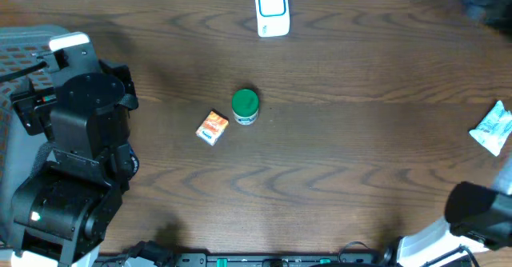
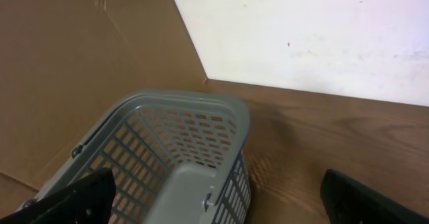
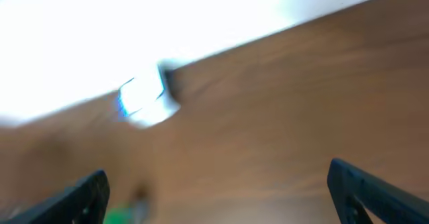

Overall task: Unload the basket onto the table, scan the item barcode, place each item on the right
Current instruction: 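Move the empty right gripper down over the green-capped jar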

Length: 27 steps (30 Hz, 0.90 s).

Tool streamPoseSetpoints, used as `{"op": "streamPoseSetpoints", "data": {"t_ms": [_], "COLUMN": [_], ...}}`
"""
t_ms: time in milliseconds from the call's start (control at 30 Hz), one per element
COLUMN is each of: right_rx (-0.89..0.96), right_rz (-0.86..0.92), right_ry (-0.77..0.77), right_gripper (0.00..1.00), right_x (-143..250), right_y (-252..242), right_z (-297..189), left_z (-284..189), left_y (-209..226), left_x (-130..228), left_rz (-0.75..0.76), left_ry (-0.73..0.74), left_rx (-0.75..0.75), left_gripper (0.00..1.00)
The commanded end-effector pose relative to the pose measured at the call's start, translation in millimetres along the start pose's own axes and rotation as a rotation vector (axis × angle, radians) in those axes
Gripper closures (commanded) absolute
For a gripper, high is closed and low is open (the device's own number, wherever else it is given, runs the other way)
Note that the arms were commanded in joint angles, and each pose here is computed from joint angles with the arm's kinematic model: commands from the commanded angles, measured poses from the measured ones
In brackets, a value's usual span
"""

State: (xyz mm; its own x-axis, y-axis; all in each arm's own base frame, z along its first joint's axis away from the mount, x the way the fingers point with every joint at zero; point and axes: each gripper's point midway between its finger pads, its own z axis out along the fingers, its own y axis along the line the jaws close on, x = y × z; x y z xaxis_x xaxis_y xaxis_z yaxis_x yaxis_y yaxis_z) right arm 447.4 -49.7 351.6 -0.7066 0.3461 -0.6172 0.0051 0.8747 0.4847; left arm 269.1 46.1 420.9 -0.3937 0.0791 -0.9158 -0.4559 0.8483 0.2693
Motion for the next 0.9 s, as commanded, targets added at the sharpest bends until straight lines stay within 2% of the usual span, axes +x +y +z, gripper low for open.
{"op": "streamPoseSetpoints", "data": {"t_ms": [0, 100, 167, 233, 333, 400, 600, 733, 867], "right_rx": [-0.230, -0.325, -0.307, -0.108, 0.303, 0.409, 0.407, 0.476, 0.509], "right_rz": [-0.045, -0.146, -0.107, 0.065, 0.446, 0.617, 0.745, 0.850, 0.863], "right_ry": [0.201, 0.344, 0.421, 0.477, 0.503, 0.540, 0.573, 0.597, 0.629], "right_gripper": [0.01, 0.01, 0.01, 0.01, 0.01, 0.01, 0.01, 0.01, 0.01], "right_x": [48.9, 97.7, 125.4, 153.2, 204.1, 238.8, 293.3, 320.9, 340.2], "right_y": [73.7, 139.3, 168.1, 170.4, 153.8, 168.0, 215.0, 215.7, 212.6], "right_z": [49.9, 83.9, 103.4, 125.4, 137.8, 146.3, 199.2, 221.0, 235.8], "left_z": [-0.5, -0.4, -0.4, -0.5, -0.5, -0.5, -0.5, -0.5, -0.5], "left_y": [2.5, 2.4, 2.4, 2.5, 2.5, 2.5, 2.5, 2.5, 2.5], "left_x": [-1.4, -1.4, -1.4, -1.5, -1.4, -1.4, -1.5, -1.4, -1.4], "left_rz": [-0.018, -0.018, -0.018, -0.018, -0.018, -0.018, -0.018, -0.018, -0.018], "left_ry": [-0.003, -0.003, -0.003, -0.003, -0.003, -0.003, -0.003, -0.003, -0.003], "left_rx": [-0.007, -0.007, -0.007, -0.007, -0.007, -0.007, -0.007, -0.007, -0.007], "left_gripper": [0.02, 0.02, 0.02, 0.02, 0.02, 0.02, 0.02, 0.02, 0.02]}}
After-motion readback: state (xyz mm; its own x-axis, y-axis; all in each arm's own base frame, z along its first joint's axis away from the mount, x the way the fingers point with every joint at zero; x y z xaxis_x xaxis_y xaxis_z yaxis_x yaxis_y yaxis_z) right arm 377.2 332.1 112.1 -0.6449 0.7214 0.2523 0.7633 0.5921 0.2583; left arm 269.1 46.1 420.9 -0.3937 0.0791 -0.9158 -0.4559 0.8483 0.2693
